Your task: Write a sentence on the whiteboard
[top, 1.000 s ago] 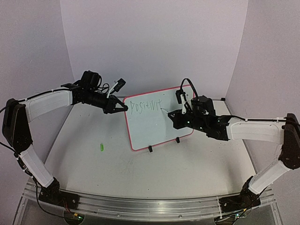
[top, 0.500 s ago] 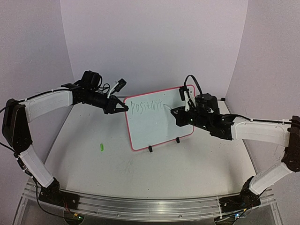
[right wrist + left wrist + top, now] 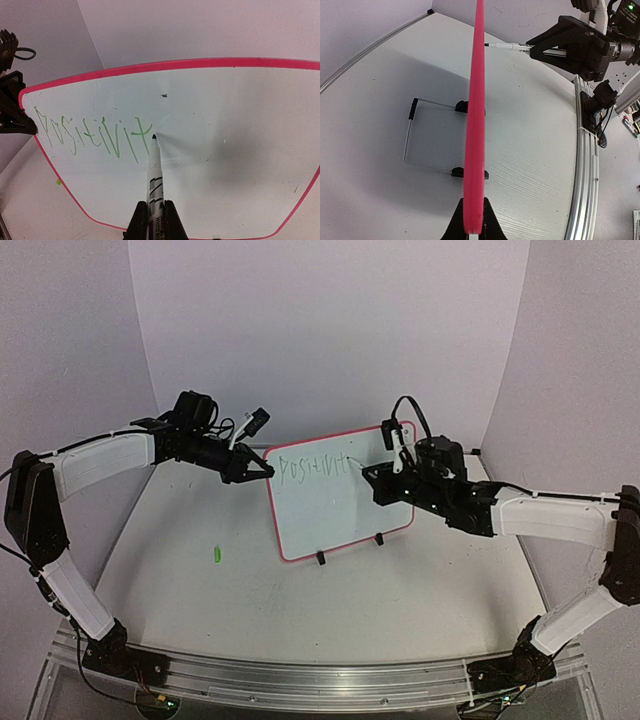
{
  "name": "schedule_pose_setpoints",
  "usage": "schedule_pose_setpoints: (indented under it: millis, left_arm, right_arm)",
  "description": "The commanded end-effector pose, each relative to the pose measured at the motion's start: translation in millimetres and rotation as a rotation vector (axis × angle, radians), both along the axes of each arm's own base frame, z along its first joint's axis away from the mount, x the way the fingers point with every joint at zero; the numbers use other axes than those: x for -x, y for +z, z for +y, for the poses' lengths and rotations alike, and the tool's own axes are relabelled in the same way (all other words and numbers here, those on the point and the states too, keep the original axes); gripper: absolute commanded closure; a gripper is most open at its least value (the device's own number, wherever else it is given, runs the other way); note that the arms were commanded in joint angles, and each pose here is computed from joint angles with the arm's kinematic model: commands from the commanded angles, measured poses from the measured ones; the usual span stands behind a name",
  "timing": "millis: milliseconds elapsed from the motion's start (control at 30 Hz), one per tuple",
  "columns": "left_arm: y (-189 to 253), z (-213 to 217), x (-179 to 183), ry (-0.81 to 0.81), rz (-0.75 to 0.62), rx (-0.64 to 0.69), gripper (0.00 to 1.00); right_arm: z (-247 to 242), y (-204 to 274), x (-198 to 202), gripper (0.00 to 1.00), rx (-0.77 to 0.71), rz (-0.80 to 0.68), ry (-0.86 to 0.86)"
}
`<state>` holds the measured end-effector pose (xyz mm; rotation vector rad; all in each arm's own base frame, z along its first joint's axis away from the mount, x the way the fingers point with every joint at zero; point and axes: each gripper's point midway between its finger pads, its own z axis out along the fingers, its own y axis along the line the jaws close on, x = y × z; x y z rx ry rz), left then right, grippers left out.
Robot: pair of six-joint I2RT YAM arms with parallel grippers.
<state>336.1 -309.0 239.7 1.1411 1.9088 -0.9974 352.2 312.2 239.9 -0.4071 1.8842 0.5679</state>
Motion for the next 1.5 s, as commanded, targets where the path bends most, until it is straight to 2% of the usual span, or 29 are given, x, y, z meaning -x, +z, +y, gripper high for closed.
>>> schedule_pose_setpoints:
  millis: [0, 767, 1467]
  left_arm:
    - [-9, 0, 7, -0.004, 0.007, -0.056, 1.0]
    - [-9, 0, 7, -0.004, 0.006, -0.058, 1.0]
    - [-6, 0, 8, -0.003, 0.0, -0.056, 1.0]
  right_arm:
    - [3, 19, -12, 1.0, -0.019, -0.056, -0.025]
    - [-11, -16, -11, 1.0, 0.018, 0.012, -0.095]
    - [-18, -9, -2, 1.0, 0.001, 0.016, -0.087]
